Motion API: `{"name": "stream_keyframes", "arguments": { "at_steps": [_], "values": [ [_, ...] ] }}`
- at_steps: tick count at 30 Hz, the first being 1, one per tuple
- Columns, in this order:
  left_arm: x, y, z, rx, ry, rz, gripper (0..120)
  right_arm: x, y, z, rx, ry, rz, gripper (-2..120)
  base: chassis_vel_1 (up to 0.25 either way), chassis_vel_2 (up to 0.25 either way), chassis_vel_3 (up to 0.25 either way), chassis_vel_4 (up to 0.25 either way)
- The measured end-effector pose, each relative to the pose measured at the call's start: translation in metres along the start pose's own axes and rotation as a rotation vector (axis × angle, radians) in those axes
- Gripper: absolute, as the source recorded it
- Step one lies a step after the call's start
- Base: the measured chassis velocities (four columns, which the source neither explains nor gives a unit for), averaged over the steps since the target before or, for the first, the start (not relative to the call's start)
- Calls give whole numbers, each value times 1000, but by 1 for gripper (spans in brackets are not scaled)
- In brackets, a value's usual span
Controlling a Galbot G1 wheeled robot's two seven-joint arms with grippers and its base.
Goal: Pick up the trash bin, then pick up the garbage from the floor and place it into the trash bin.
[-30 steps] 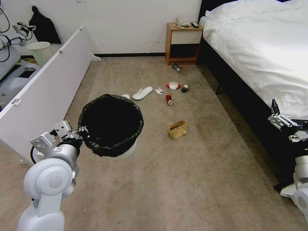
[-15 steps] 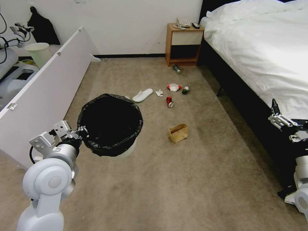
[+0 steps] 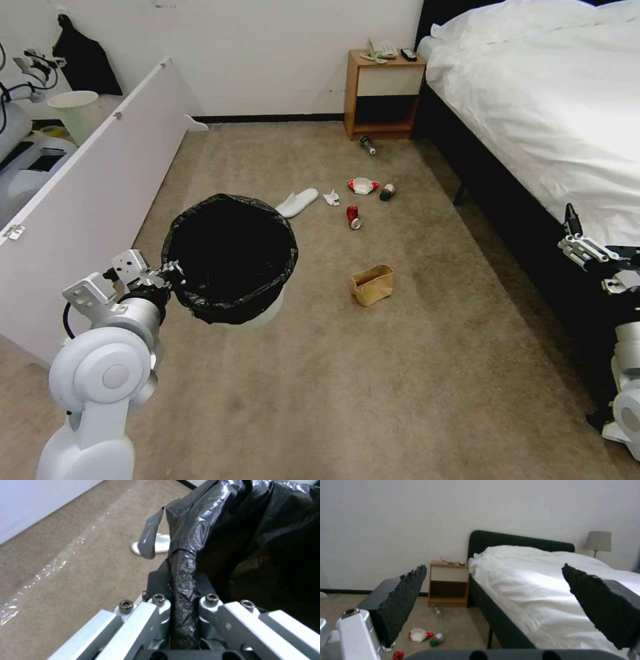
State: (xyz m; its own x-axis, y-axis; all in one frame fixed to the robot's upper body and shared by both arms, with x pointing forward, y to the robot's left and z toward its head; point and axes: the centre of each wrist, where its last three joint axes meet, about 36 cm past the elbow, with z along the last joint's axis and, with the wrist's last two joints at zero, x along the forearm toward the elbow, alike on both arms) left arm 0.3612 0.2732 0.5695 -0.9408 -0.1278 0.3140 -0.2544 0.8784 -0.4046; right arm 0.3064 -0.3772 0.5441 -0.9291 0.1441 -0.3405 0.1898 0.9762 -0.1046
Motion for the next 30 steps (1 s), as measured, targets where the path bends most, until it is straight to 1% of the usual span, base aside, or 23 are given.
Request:
{"name": "stream_keyframes", "arguments": {
  "at_steps": [20,30],
  "values": [
    [-1,-1,0,0,0,1,4,-1,-1,0,1,0,-8,100,-83,82,87,-88],
    [-1,-1,0,-2,1,1,4,-1,-1,-1,1,2,-12,100,-111,96,108,-90]
  ]
}}
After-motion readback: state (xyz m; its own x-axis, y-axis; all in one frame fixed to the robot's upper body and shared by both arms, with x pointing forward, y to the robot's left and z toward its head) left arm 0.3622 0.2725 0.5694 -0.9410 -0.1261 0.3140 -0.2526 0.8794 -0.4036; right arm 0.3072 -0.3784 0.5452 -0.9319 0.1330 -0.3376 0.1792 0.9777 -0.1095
